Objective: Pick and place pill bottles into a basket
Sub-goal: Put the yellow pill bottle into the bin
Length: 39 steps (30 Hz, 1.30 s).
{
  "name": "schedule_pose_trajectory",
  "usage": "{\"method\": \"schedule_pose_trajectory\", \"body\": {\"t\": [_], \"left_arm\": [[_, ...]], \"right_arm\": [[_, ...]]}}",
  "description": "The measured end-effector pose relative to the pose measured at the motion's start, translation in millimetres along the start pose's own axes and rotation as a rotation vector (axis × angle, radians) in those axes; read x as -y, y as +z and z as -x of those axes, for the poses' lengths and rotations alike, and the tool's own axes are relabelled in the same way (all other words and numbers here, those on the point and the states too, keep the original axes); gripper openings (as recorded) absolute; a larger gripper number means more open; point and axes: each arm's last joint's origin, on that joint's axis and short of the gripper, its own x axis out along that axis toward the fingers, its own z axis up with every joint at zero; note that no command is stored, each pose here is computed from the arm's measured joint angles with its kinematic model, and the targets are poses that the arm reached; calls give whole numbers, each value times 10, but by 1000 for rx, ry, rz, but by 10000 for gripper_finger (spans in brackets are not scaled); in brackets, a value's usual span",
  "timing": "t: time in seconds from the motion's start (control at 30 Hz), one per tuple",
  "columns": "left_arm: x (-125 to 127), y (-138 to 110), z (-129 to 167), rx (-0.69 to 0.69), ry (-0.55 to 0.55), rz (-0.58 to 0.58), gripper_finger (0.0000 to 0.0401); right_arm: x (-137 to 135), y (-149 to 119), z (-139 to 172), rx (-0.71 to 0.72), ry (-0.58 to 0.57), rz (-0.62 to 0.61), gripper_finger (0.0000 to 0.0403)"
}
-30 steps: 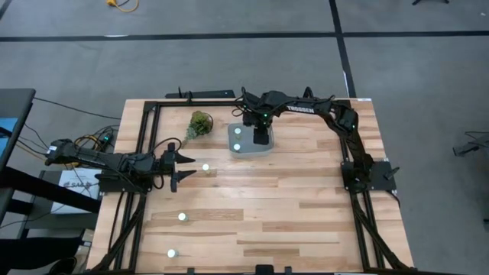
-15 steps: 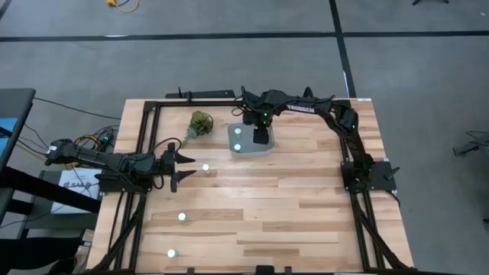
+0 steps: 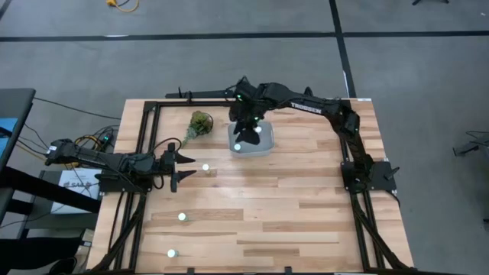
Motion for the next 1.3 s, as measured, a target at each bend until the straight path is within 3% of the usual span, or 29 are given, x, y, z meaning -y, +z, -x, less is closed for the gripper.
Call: {"method": "schedule_pose_trajectory", "body": {"t": [0.07, 0.33, 0.6, 0.93, 1.3], "left_arm": [[2, 0, 0, -1, -5, 4, 199], [2, 0, 0, -1, -5, 11, 199], [2, 0, 0, -1, -5, 10, 199], [1, 0, 0, -1, -4, 3, 199], [1, 0, 0, -1, -5, 9, 199]], "right_arm": [[-123, 120, 73, 86, 53, 65, 191], [-842, 336, 362, 131, 60, 216, 172], [-1817, 395, 658, 154, -178, 311, 168], [-2654, 12, 790, 266, -342, 265, 168], [-2833, -777, 867, 563, -255, 242, 168]]}}
